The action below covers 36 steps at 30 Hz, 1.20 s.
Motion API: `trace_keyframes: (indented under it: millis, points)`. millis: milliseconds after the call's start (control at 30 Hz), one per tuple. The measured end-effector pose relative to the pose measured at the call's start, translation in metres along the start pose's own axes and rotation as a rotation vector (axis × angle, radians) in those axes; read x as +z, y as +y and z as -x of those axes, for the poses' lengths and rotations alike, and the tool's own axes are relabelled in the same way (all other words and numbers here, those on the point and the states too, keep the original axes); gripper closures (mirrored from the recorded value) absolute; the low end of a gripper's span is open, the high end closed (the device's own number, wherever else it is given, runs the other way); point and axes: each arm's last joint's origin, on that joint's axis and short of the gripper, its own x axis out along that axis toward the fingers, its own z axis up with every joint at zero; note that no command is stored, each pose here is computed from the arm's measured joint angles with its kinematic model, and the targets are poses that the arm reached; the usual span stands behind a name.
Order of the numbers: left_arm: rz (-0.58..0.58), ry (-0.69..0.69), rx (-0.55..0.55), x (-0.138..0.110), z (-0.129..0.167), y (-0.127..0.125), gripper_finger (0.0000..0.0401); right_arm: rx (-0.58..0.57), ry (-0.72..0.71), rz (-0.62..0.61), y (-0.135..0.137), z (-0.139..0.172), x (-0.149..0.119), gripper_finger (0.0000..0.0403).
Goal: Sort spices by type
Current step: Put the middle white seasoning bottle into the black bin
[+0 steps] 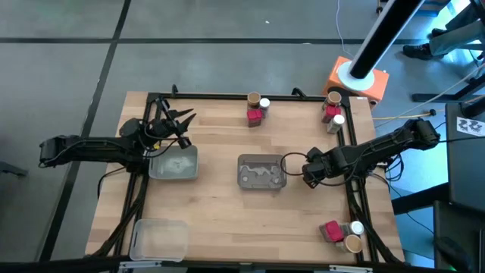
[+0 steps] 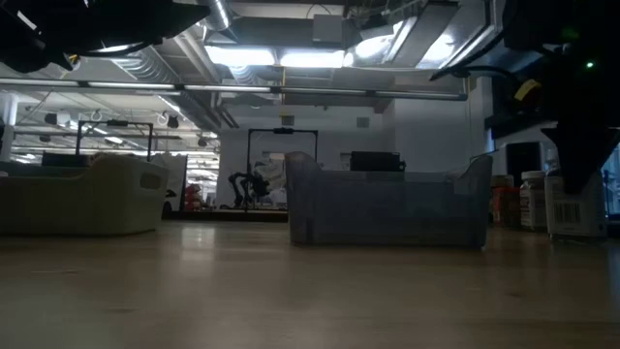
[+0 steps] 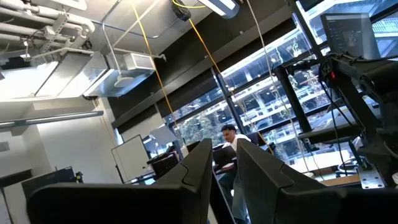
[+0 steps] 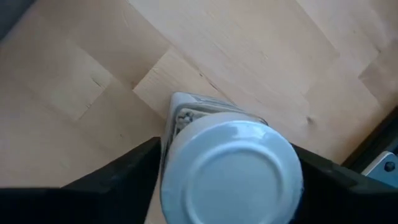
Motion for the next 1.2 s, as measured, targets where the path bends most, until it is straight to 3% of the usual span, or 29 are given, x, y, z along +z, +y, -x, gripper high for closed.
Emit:
trace_keyframes:
  millis: [233,500,1200]
  points:
    - [0.0,0.0,0.0,0.0,0.0,0.0,0.0333,0.006,0.0,0.027,0.0,0.0,0.0,0.0199]
    - [0.0,0.0,0.0,0.0,0.0,0.0,0.0333,0.03,-0.014,0.075,0.004,0.008,0.004,0.0194]
    - [0.0,0.0,0.0,0.0,0.0,0.0,0.0333,0.173,-0.189,0.159,0.017,0.096,0.032,0.0198]
